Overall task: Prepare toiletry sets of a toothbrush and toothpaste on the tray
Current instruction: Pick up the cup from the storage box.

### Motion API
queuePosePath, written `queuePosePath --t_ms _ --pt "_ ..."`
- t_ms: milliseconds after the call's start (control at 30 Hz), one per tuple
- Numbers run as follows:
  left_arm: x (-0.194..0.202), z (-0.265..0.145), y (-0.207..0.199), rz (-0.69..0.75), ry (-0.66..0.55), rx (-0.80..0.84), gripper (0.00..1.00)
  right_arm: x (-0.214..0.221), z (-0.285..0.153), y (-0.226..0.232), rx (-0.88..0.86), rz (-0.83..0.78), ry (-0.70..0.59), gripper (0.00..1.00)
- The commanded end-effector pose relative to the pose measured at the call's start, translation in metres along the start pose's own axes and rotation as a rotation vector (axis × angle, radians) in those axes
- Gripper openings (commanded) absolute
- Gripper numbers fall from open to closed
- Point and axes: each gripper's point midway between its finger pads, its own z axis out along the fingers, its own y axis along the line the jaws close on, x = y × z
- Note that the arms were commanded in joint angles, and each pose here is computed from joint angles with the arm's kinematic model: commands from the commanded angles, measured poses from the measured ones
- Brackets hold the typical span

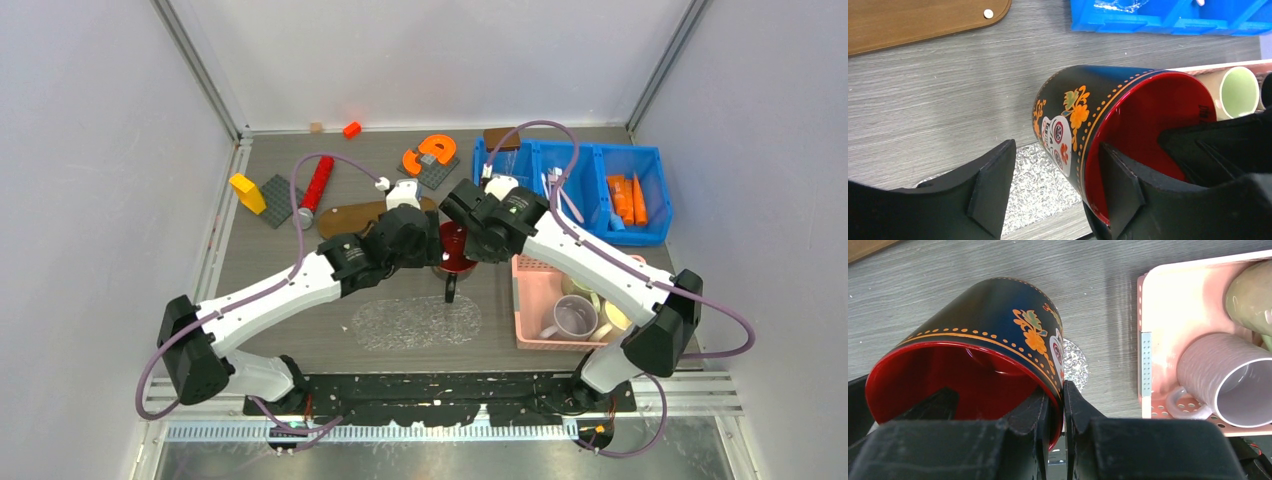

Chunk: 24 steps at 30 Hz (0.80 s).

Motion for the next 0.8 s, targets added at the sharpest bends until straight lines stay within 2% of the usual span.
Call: queuePosePath --t_ms 0,67,233,300,367,433,533,700,767 --pt "-0.005 0.013 -0.003 -0.029 -0.043 -0.016 0.59 -0.031 -0.013 0.028 -0.105 0.122 -0.117 0.01" --pt "0.0 0.018 -0.002 -0.023 -0.031 -0.025 0.46 -0.03 -0.011 0.03 -0.103 0.121 -0.113 0.01" --pt "0.004 0.02 0.003 0.004 -0.013 -0.054 0.01 -0.024 -0.002 0.035 -0.099 0.114 -0.1 0.01" --pt "0.002 0.017 0.005 0.023 -0.011 -0.064 0.0 -0.023 -0.001 0.037 -0.111 0.117 -0.098 0.04" --pt "-0.002 0.014 0.008 0.042 -0.017 -0.078 0.0 -0.024 -0.003 0.038 -0.122 0.125 -0.102 0.12" --pt "-0.007 0.01 0.012 0.051 -0.025 -0.092 0.0 -0.026 -0.006 0.039 -0.142 0.134 -0.113 0.25" --pt "-0.015 0.007 0.023 0.052 -0.029 -0.115 0.0 -0.033 -0.016 0.038 -0.186 0.151 -0.148 0.51" --pt "-0.03 0.011 0.05 0.03 -0.005 -0.157 0.0 -0.045 -0.032 0.037 -0.269 0.156 -0.218 0.76" --pt "-0.037 0.01 0.061 0.027 0.002 -0.18 0.0 -0.052 -0.045 0.031 -0.313 0.169 -0.269 0.89"
